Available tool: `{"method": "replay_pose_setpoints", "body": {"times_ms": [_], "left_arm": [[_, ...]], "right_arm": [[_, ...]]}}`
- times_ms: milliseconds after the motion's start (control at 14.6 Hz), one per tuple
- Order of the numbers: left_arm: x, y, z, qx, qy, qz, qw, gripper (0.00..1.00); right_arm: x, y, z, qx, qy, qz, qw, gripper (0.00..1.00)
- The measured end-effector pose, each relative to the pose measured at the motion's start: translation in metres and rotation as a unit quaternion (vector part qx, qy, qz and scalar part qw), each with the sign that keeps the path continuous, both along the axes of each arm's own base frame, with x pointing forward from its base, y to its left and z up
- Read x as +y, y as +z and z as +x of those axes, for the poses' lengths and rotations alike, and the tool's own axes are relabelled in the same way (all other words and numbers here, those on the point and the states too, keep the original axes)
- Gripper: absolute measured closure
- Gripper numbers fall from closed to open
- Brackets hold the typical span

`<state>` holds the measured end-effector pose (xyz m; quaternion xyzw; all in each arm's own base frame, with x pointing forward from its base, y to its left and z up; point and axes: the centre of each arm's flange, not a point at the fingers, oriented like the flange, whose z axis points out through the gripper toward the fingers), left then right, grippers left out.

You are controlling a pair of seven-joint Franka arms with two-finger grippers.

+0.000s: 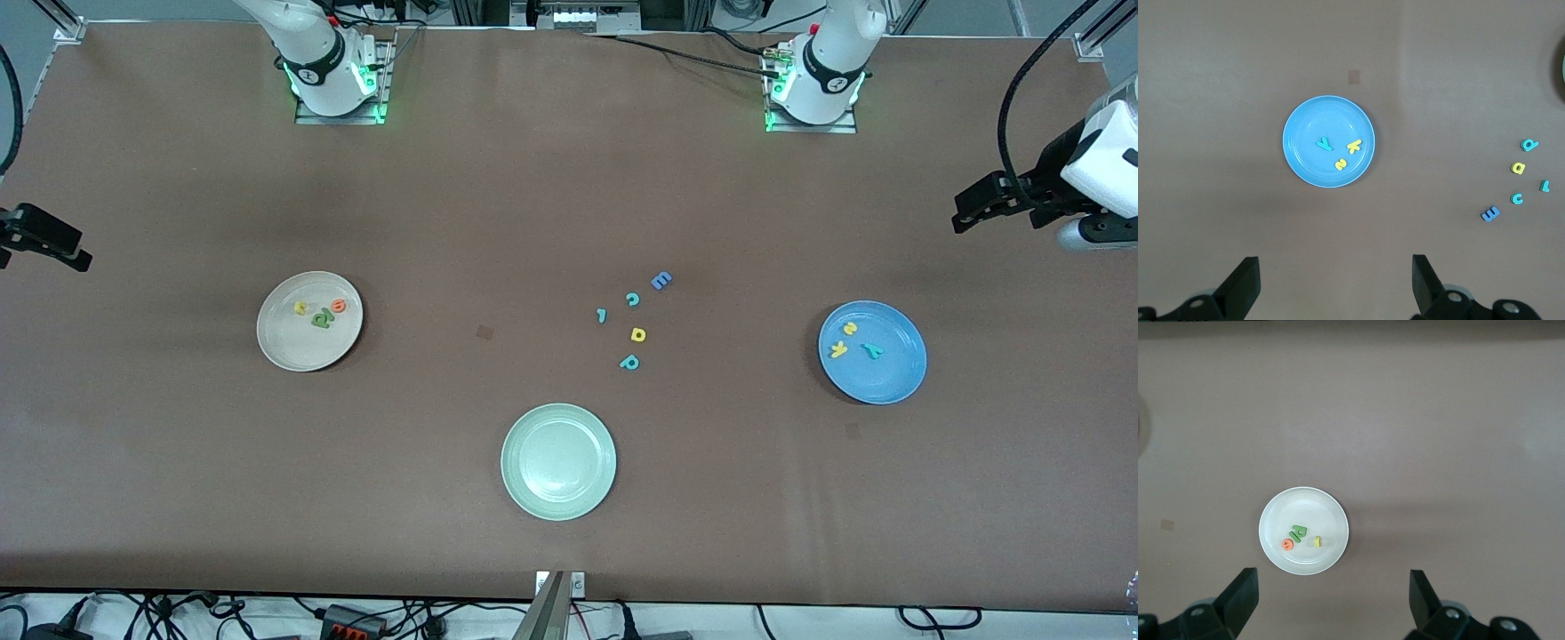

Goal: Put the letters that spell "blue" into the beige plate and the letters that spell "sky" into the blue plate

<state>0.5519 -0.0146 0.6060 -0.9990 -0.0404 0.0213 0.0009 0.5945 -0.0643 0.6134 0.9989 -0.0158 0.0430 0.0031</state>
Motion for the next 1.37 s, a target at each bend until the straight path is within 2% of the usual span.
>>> {"method": "replay_pose_setpoints", "body": {"times_ms": [273, 615, 820, 1367], "left_arm": [[0.000, 0.000, 0.000, 0.000, 0.000, 0.000, 1.000, 0.00], [-0.002, 0.000, 0.000, 0.000, 0.000, -0.009, 1.000, 0.00], [-0.002, 0.000, 0.000, 0.000, 0.000, -0.010, 1.000, 0.00], [-0.005, 0.000, 0.000, 0.000, -0.002, -0.010, 1.000, 0.00]], "right_arm": [[-0.001, -0.009, -0.007, 0.023, 0.000, -0.002, 1.000, 0.00], [-0.001, -0.011, -0.048, 0.031, 0.001, -0.005, 1.000, 0.00], [0.000, -0.006, -0.065, 0.032, 0.001, -0.003, 0.999, 0.00], [0.004, -0.010, -0.069, 0.041, 0.004, -0.002, 0.999, 0.00]]}}
